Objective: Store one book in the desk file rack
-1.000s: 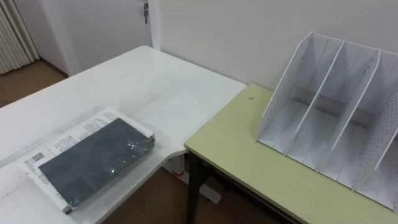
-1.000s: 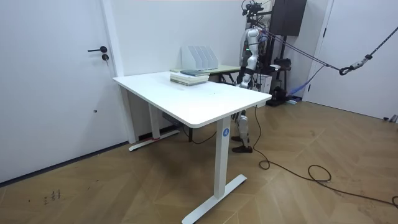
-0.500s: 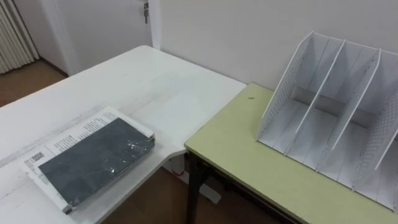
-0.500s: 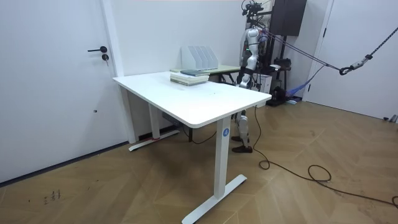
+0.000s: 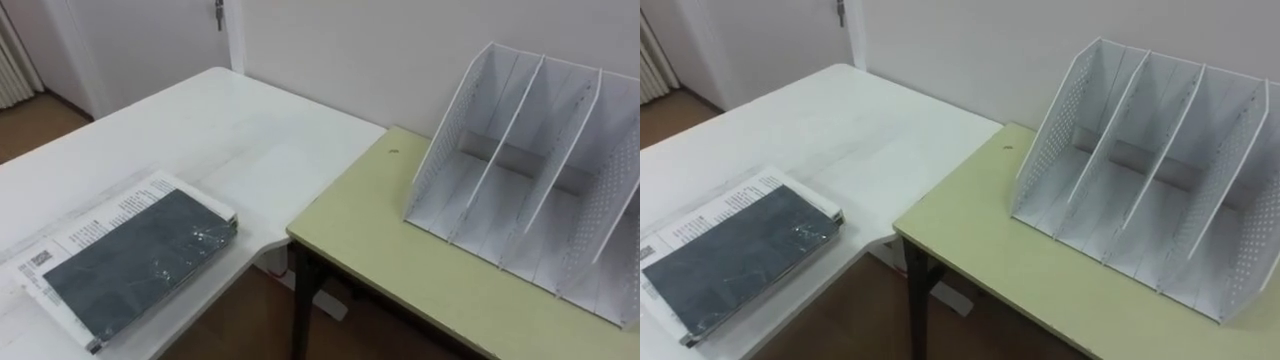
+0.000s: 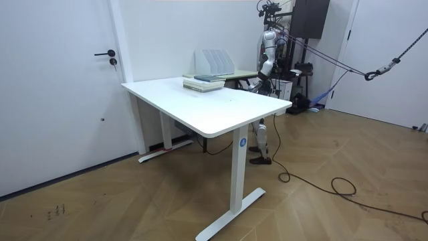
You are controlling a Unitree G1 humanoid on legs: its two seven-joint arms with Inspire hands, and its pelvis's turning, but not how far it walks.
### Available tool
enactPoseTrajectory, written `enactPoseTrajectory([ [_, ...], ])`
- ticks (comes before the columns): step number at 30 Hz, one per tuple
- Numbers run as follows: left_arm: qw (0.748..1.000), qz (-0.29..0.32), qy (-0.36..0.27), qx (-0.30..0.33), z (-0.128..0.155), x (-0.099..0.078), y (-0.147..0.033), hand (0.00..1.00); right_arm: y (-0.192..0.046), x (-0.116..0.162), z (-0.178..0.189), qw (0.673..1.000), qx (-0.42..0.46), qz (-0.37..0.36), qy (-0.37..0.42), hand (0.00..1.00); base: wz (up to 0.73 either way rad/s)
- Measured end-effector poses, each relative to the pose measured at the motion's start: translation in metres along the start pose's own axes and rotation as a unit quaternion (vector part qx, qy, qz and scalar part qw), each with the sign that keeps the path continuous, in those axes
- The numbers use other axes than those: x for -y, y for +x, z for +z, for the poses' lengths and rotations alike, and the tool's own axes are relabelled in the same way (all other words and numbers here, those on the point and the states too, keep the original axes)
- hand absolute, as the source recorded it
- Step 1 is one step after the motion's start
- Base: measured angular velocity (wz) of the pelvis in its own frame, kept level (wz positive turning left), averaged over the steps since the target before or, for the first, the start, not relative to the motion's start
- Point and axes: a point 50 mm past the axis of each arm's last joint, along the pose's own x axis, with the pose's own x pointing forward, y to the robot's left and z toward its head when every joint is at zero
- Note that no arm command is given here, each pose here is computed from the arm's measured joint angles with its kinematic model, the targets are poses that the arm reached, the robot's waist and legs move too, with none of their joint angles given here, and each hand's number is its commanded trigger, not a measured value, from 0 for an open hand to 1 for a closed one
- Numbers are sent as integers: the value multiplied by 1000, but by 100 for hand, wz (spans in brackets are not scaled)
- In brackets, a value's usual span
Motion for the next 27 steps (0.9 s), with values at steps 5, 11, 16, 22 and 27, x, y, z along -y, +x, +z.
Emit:
enactPoseTrajectory([
  [5, 994, 14, 77, 76, 37, -9, 2, 0, 1, -2, 6, 1000, 6, 5, -10, 0, 0],
  [11, 976, 63, 132, 161, 77, -28, -8, 0, 1, 3, 7, 1000, 6, 9, -16, 0, 0],
  [16, 960, 95, 151, 217, 101, -43, -20, 0, 1, 5, 11, 1000, 10, 14, -20, 0, 1],
  [22, 941, 146, 168, 255, 116, -54, -30, 0, 1, 4, 11, 1000, 11, 17, -21, 0, 0],
  [27, 924, 204, 187, 262, 117, -67, -38, 0, 1, 4, 9, 1000, 8, 15, -20, 0, 3],
])
